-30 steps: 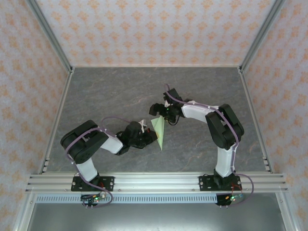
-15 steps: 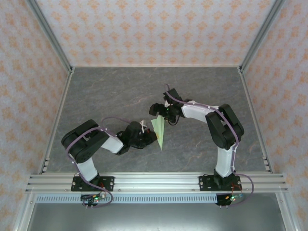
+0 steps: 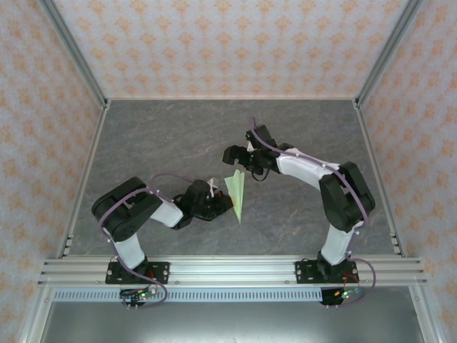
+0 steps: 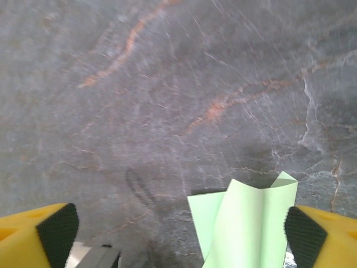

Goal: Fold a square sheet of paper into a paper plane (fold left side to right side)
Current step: Fold the wing for the fifth time at the center of the table.

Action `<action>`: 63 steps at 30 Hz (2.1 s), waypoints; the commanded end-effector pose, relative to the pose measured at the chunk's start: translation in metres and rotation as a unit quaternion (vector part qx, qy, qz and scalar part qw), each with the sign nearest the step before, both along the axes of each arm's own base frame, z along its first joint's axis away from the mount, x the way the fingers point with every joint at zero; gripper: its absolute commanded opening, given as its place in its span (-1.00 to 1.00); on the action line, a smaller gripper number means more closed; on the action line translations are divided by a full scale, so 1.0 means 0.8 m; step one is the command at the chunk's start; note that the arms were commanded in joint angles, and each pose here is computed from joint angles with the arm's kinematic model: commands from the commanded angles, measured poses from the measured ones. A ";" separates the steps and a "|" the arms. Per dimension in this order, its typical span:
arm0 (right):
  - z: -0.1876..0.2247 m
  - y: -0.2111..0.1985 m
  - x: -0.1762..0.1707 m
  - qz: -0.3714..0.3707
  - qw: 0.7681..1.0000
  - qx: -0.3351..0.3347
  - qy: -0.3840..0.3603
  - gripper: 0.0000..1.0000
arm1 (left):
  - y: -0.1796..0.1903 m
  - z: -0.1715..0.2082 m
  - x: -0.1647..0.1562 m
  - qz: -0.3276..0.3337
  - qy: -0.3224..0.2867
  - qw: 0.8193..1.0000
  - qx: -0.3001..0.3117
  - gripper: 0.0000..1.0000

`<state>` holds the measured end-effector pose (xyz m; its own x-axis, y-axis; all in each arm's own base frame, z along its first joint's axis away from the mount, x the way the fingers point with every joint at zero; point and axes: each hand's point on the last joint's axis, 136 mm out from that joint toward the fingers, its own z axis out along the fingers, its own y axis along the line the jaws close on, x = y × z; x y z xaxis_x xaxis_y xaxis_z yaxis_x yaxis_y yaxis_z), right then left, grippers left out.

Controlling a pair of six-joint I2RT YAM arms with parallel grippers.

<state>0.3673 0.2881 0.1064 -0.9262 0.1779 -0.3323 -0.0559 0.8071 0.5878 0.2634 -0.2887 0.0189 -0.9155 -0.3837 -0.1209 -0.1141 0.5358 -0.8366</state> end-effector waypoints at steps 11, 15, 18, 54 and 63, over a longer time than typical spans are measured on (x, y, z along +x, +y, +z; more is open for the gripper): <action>-0.009 0.017 -0.080 0.053 0.997 0.057 0.028 -0.42 | 0.015 -0.039 -0.002 0.013 0.032 0.998 0.059 -1.00; -0.031 0.024 -0.086 0.050 0.997 0.042 0.043 -0.47 | 0.016 -0.041 -0.003 0.013 0.034 0.997 0.061 -1.00; -0.044 0.021 -0.083 0.041 0.997 0.030 0.049 -0.50 | 0.016 -0.041 -0.003 0.013 0.035 0.997 0.061 -1.00; -0.102 -0.013 -0.091 0.046 0.991 -0.088 0.093 -0.55 | 0.012 -0.052 -0.003 0.006 0.050 0.997 0.063 -1.00; -0.116 -0.022 -0.098 0.037 0.989 -0.099 0.102 -0.61 | 0.011 -0.055 -0.005 0.005 0.052 0.997 0.059 -1.00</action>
